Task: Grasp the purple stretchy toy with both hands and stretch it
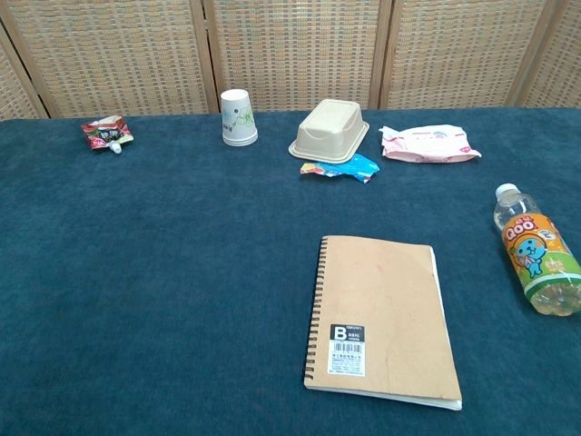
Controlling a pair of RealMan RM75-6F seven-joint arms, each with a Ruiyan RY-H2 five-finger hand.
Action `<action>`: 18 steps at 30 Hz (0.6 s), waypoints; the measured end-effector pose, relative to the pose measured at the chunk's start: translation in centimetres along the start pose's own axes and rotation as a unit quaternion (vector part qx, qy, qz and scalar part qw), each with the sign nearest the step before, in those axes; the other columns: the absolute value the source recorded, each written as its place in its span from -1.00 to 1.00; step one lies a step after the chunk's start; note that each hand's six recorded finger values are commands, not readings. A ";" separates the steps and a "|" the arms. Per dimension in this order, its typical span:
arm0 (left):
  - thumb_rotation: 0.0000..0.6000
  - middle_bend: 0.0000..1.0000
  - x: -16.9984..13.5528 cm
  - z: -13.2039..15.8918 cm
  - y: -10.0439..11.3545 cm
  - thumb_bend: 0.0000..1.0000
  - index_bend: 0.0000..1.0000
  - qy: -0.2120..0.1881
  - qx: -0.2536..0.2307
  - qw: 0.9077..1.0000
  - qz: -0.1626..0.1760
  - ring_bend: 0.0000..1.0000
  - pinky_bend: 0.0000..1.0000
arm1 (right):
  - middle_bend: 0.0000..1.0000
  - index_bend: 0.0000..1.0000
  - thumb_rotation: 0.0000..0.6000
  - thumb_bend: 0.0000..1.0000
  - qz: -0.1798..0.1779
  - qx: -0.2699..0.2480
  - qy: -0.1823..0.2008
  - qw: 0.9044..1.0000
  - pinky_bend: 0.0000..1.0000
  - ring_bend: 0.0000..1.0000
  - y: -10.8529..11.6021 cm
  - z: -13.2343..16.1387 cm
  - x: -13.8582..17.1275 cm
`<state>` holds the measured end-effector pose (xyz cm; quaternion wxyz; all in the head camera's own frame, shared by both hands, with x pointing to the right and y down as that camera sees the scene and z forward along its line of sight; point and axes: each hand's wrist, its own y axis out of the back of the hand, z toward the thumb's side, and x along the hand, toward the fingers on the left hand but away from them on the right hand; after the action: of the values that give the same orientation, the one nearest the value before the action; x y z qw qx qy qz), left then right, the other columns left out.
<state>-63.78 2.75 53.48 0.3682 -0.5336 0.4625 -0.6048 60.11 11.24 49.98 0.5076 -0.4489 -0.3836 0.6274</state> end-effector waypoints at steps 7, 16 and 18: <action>1.00 -1.00 -1.4 4.6 0.0 0.14 0.44 -0.057 -0.077 0.995 -0.021 -1.00 -1.00 | -0.60 0.44 1.00 0.32 -0.007 -0.116 0.059 0.991 -1.00 -1.00 1.9 7.3 -0.7; 1.00 -1.00 -5.1 12.9 -1.3 0.14 0.36 -0.106 -0.083 0.987 -0.089 -1.00 -1.00 | -0.60 0.44 1.00 0.32 0.006 -0.171 0.155 0.973 -1.00 -1.00 6.8 20.5 -0.5; 1.00 -1.00 -5.7 14.6 -2.0 0.14 0.36 -0.115 -0.062 0.986 -0.100 -1.00 -1.00 | -0.60 0.44 1.00 0.32 0.010 -0.149 0.174 0.973 -1.00 -1.00 6.9 22.5 -0.5</action>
<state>-48.41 6.30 53.67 0.3227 -0.6648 0.3983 -0.5433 36.69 8.83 50.37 0.4872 -0.6259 -0.3741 0.4806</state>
